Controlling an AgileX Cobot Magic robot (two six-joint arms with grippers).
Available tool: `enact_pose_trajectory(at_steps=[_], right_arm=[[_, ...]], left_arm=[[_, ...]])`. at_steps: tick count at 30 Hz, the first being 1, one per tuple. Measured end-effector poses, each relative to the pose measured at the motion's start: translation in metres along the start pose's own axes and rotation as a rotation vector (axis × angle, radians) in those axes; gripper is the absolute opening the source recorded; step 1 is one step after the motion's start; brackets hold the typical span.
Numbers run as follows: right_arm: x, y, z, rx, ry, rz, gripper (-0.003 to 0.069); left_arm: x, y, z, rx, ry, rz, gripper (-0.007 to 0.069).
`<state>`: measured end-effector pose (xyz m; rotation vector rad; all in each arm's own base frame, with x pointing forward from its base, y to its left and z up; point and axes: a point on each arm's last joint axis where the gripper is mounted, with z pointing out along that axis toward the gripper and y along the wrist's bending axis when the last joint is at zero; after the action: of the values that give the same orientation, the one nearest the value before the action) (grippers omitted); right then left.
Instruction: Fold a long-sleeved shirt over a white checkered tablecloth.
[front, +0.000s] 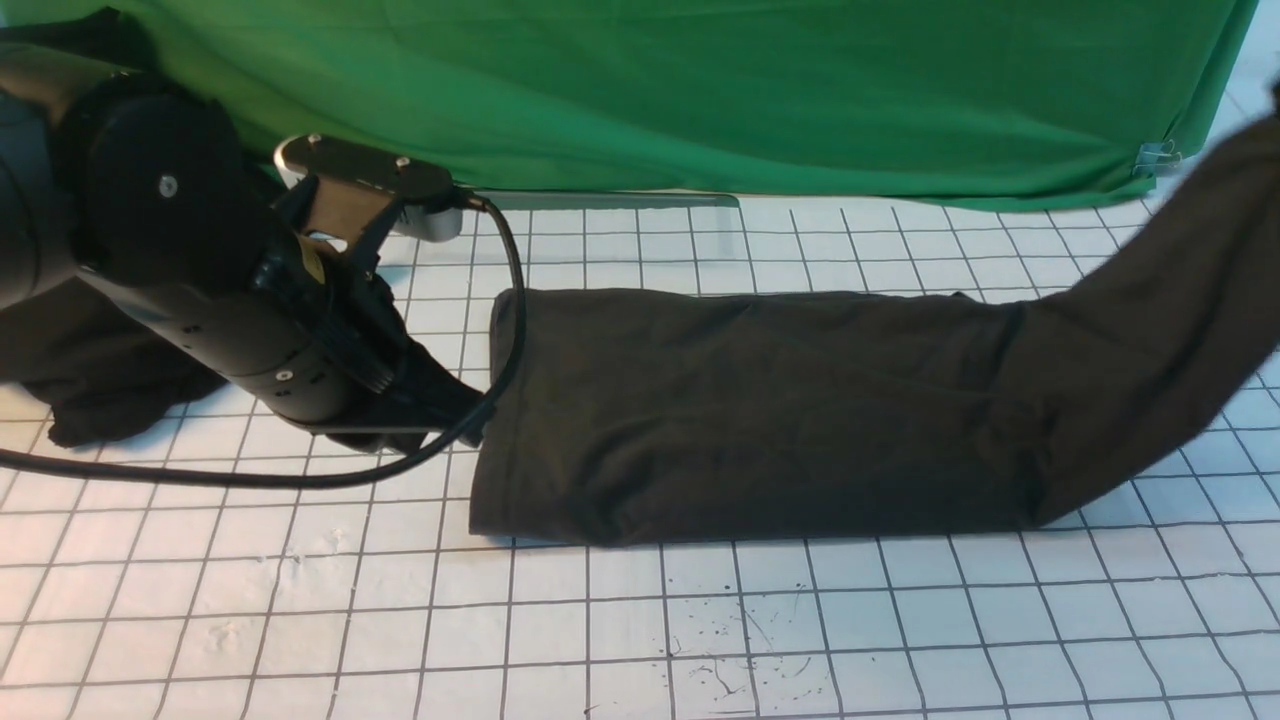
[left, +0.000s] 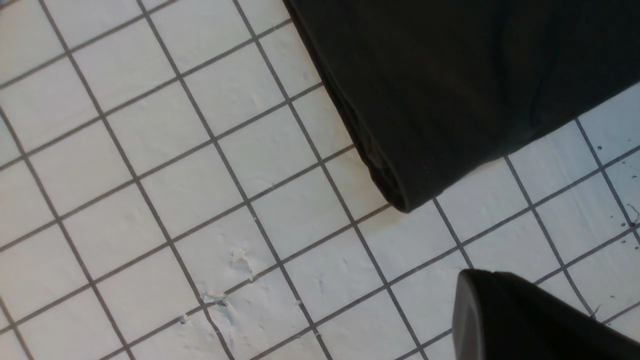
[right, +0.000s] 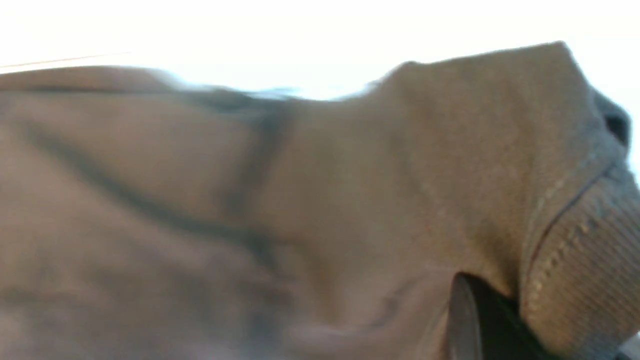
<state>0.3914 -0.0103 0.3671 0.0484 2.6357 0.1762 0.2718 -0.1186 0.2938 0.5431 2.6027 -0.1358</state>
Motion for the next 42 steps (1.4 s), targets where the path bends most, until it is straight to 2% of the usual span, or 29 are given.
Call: enact_pose_trajectory(at_steps=[3, 4, 5, 6, 11, 16, 21, 26, 29, 31, 33, 34, 36, 38, 40, 42], right_arm=[[0.008, 0.065, -0.002, -0.088, 0.007, -0.114, 0.0039], [0.009, 0.069, -0.001, -0.093, 0.008, -0.12, 0.0039], [0.015, 0.099, 0.002, -0.132, 0.023, -0.165, 0.0039], [0.016, 0.103, 0.003, -0.136, 0.024, -0.168, 0.0039], [0.044, 0.199, 0.027, -0.26, 0.034, -0.289, 0.0039], [0.072, 0.265, 0.058, -0.392, 0.05, -0.314, 0.0039], [0.096, 0.31, 0.099, -0.502, 0.069, -0.271, 0.0039], [0.111, 0.331, 0.127, -0.538, 0.065, -0.246, 0.0043], [0.118, 0.338, 0.141, -0.547, 0.069, -0.228, 0.008], [0.124, 0.344, 0.151, -0.55, 0.074, -0.213, 0.0169], [0.127, 0.346, 0.158, -0.552, 0.071, -0.203, 0.0294], [0.127, 0.346, 0.158, -0.553, 0.07, -0.201, 0.0306], [0.127, 0.346, 0.158, -0.553, 0.072, -0.203, 0.0422], [0.125, 0.344, 0.152, -0.552, 0.076, -0.276, 0.0488], [0.118, 0.337, 0.141, -0.539, 0.087, -0.374, 0.0499], [0.102, 0.321, 0.124, -0.491, 0.088, -0.469, 0.0463]], left_arm=[[0.0, 0.003, 0.0, -0.027, 0.0, 0.02, -0.0004], [0.0, 0.004, 0.0, -0.03, 0.0, 0.021, -0.0004], [0.0, 0.007, 0.0, -0.04, 0.0, 0.017, -0.0004], [0.0, 0.008, 0.0, -0.041, 0.001, 0.015, -0.0004], [0.004, 0.043, -0.002, -0.093, 0.02, -0.096, -0.0004], [0.013, 0.072, -0.004, -0.077, 0.052, -0.21, -0.0004], [0.013, 0.076, -0.006, 0.0, 0.033, -0.247, -0.0004], [0.012, 0.074, -0.006, 0.027, 0.025, -0.254, -0.0004], [0.012, 0.073, -0.006, 0.033, 0.023, -0.251, -0.0004], [0.012, 0.073, -0.006, 0.033, 0.023, -0.246, -0.0004], [0.012, 0.073, -0.006, 0.034, 0.022, -0.245, -0.0004], [0.012, 0.073, -0.006, 0.034, 0.022, -0.244, -0.0004], [0.012, 0.073, -0.006, 0.034, 0.022, -0.243, -0.0004], [0.012, 0.073, -0.006, 0.035, 0.022, -0.237, -0.0004], [0.012, 0.073, -0.006, 0.038, 0.021, -0.235, -0.0004], [0.011, 0.072, -0.006, 0.05, 0.012, -0.237, -0.0004]])
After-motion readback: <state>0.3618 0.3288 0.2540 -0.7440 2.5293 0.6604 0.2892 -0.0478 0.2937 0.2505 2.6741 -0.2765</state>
